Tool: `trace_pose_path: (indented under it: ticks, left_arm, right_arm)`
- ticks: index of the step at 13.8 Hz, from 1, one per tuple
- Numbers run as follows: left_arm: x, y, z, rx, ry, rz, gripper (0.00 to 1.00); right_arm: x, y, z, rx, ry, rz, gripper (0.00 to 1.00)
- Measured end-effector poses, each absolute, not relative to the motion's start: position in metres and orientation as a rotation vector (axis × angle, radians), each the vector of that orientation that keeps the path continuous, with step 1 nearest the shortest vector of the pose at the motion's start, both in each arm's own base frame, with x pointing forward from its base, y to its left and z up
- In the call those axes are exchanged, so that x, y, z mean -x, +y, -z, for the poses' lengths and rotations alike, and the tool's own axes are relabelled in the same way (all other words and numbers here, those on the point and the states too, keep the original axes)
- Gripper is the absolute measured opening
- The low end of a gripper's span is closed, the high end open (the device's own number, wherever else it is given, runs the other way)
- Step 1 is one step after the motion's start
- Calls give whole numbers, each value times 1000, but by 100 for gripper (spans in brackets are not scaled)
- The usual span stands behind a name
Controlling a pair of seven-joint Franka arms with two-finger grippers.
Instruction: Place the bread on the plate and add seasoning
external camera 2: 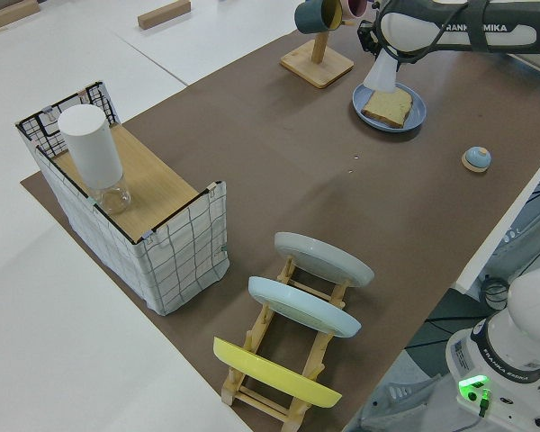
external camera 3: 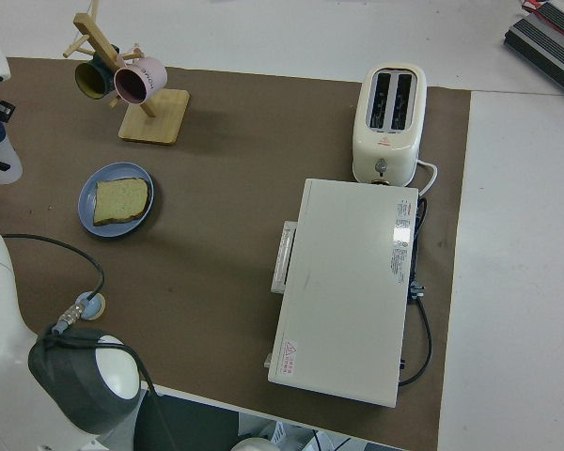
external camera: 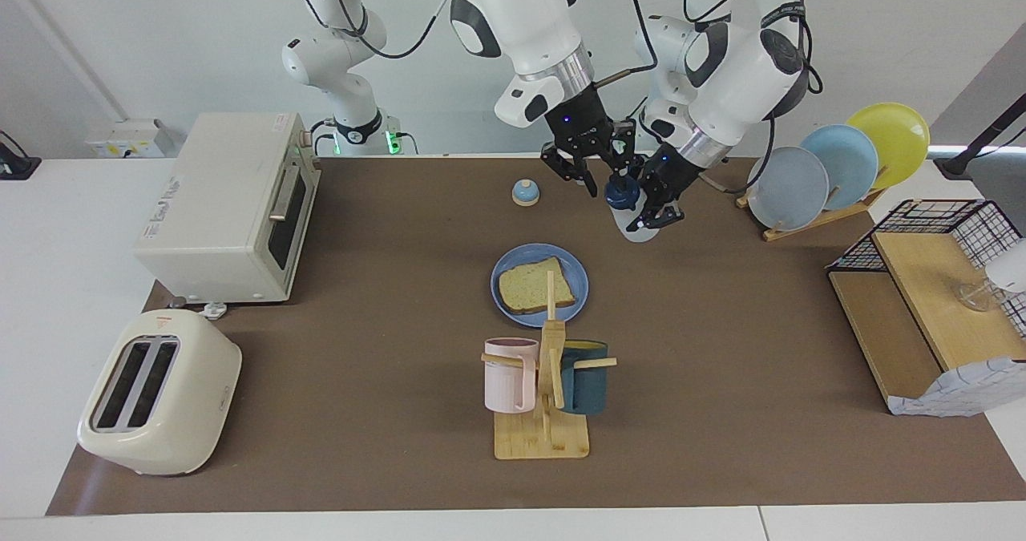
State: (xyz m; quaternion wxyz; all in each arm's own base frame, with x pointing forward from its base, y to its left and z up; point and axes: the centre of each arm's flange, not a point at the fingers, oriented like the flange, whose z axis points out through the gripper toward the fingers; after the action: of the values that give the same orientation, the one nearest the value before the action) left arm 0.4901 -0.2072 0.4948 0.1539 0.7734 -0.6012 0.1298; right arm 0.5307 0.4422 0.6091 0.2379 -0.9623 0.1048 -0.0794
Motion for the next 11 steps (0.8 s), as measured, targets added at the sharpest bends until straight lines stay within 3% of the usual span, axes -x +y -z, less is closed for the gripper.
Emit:
trace_pose_path:
  ticks: [11]
  left_arm:
    - [-490,-207,-497,-2225,-1710,-375,42]
  right_arm:
    - [-519,453,-611,2642,256,204,42]
